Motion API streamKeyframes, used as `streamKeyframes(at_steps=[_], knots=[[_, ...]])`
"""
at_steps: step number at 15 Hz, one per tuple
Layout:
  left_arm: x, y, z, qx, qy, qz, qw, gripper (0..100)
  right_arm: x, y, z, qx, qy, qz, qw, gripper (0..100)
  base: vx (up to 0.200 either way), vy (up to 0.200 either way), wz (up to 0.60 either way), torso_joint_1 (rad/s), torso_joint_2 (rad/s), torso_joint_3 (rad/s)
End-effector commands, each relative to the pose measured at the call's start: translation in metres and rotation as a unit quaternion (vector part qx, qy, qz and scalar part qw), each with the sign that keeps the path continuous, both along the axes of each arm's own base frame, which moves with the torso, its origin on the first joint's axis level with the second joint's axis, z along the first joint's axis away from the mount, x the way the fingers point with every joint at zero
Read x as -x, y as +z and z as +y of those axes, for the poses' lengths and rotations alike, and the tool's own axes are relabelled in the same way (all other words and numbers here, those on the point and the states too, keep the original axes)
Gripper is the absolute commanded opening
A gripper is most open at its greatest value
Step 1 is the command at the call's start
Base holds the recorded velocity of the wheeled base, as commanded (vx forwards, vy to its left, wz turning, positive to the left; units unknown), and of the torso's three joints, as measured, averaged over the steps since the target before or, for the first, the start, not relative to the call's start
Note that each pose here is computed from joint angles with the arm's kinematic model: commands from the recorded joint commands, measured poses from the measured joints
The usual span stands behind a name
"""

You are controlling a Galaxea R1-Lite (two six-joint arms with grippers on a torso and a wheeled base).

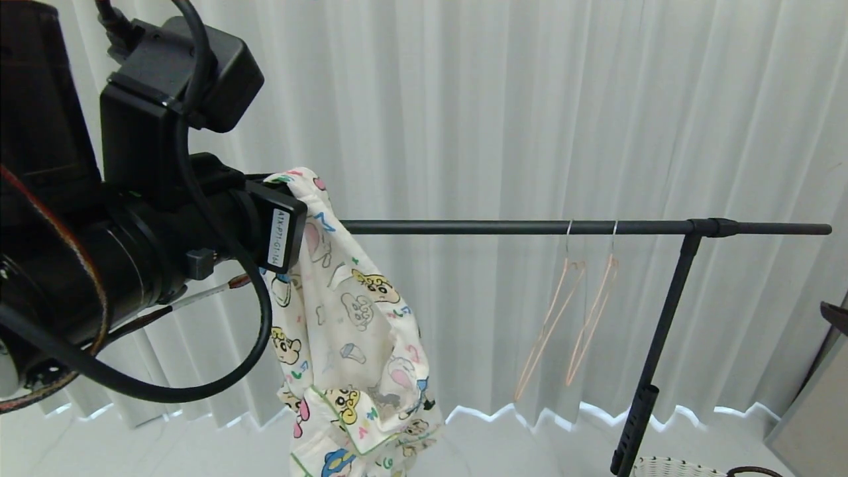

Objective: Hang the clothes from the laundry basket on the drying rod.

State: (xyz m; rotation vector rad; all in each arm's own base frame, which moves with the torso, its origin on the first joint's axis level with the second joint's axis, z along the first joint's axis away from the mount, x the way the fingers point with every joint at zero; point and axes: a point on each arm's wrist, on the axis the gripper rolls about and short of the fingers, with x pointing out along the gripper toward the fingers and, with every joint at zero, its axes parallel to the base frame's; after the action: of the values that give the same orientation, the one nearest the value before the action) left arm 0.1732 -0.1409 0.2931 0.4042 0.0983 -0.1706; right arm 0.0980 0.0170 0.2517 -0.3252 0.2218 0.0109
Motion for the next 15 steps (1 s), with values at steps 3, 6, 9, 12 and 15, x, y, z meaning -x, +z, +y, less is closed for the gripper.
streamKeyframes(at_steps=[3, 6, 9, 12, 15], knots=[[0.001, 0.001, -0.001, 0.001, -0.003, -0.001, 1.0, 0, -0.001, -0.003, 0.001, 0.0, 0.002, 0.005, 1.0, 100, 0.0, 0.0, 0.0, 0.0, 0.0, 0.0], [0.001, 0.0, -0.001, 0.001, -0.003, -0.001, 1.0, 0, -0.007, -0.012, 0.002, 0.005, 0.002, 0.029, 0.9996, 100, 0.0, 0.0, 0.0, 0.0, 0.0, 0.0], [0.0, -0.003, -0.001, 0.0, -0.001, 0.005, 1.0, 0, -0.024, -0.019, 0.012, -0.025, 0.029, 0.057, 0.9977, 100, 0.0, 0.0, 0.0, 0.0, 0.0, 0.0], [0.0, -0.01, 0.0, -0.009, 0.009, 0.012, 0.9998, 0, -0.04, -0.023, 0.022, -0.056, 0.036, 0.064, 0.9958, 100, 0.067, 0.133, 0.0, 0.002, 0.0, 0.0], [0.0, -0.01, 0.0, -0.008, 0.009, 0.013, 0.9998, 0, -0.054, -0.029, 0.026, -0.07, 0.029, 0.083, 0.9937, 100, 0.0, 0.133, 0.0, 0.0, 0.0, 0.003]])
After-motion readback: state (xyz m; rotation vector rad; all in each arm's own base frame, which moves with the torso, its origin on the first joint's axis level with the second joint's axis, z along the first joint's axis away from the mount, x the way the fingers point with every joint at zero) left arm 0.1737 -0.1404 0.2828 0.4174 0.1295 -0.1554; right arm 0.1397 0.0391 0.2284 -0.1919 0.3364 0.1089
